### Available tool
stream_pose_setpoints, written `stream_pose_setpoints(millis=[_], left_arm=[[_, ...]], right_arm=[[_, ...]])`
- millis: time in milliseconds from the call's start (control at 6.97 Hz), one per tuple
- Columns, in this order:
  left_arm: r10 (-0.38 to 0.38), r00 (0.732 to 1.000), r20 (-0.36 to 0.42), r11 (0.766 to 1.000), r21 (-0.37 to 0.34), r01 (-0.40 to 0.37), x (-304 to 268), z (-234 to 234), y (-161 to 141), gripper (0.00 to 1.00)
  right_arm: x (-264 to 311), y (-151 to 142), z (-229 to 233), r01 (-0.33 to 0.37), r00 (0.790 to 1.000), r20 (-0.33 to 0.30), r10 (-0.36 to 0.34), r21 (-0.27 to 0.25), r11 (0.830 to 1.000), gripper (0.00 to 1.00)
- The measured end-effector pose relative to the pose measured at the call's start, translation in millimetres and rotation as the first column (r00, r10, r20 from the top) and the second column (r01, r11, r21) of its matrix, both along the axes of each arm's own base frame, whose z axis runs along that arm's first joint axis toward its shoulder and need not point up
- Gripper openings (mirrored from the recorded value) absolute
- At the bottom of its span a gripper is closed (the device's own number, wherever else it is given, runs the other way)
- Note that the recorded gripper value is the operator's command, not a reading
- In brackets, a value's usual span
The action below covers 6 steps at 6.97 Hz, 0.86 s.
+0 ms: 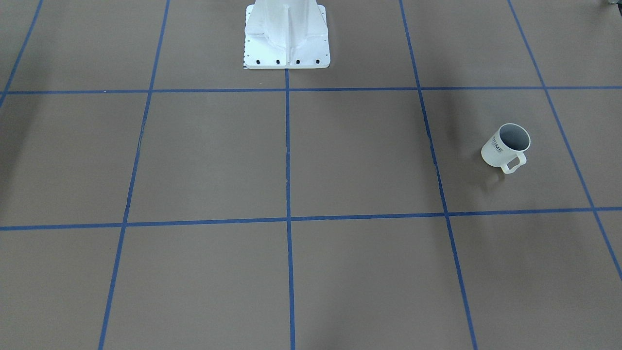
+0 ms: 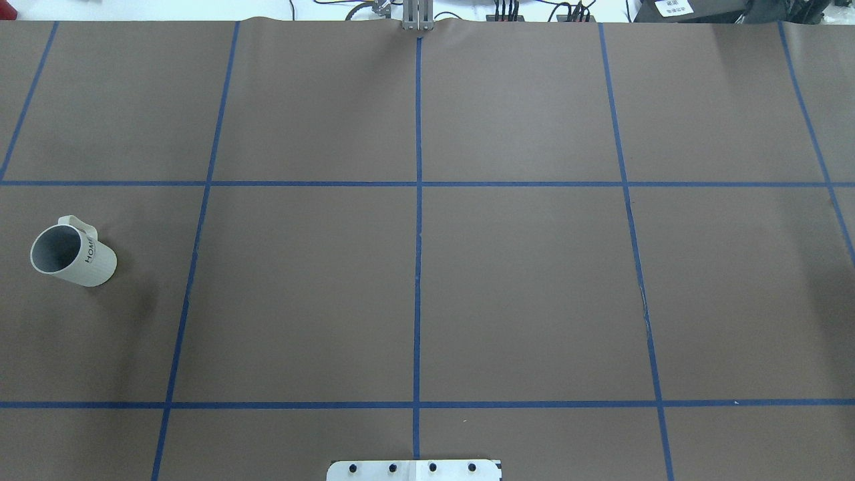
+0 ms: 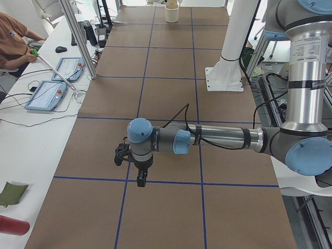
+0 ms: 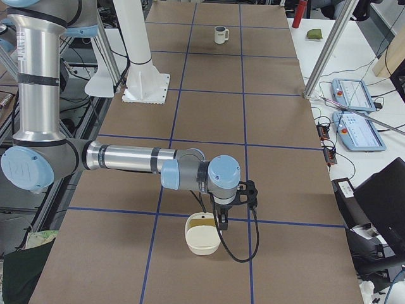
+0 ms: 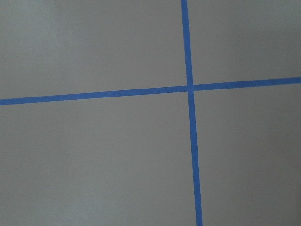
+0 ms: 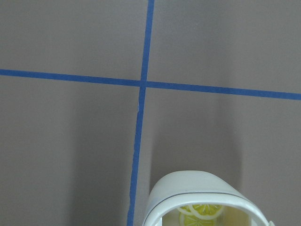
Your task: Left arm hands cup to right arm to dump lemon
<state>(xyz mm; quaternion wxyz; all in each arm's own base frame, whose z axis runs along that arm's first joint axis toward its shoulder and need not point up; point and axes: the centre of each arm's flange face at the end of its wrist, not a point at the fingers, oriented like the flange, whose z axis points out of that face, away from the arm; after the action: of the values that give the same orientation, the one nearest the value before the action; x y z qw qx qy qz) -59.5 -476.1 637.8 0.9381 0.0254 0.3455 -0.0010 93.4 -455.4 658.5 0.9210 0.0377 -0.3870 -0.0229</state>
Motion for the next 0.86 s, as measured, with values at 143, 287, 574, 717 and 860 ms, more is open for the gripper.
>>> stream_pose_setpoints(millis=[143,287,574,717,860], left_arm=[[-0.009,1.0,0.0,1.0,-0.008,0.009,-0.6,0.6,0.3,1.0],[-0.012,1.0,0.001,1.0,-0.011,0.012,-0.9,0.9,0.3,1.0],[-0.015,0.999,0.028,1.0,-0.013,0.016,-2.8,2.9,0.3,1.0],[-0.016,0.999,0.04,1.0,-0.013,0.017,-3.5,3.7,0.2,1.0],[-0.017,0.999,0.045,1.0,-0.014,0.017,-3.9,4.1,0.1,1.0]], right_arm=[[0.1,-0.2,-0.1,0.0,1.0,-0.001,0.0,0.0,1.0,1.0],[0.1,-0.4,-0.3,-0.001,1.0,-0.001,0.001,0.0,1.0,1.0],[0.6,-0.4,-0.3,-0.002,1.0,-0.002,0.002,0.0,1.0,1.0],[1.3,-0.3,-0.4,-0.008,1.0,-0.002,0.008,-0.004,1.0,1.0],[2.1,-0.4,-0.7,-0.022,1.0,-0.002,0.022,-0.016,1.0,1.0]])
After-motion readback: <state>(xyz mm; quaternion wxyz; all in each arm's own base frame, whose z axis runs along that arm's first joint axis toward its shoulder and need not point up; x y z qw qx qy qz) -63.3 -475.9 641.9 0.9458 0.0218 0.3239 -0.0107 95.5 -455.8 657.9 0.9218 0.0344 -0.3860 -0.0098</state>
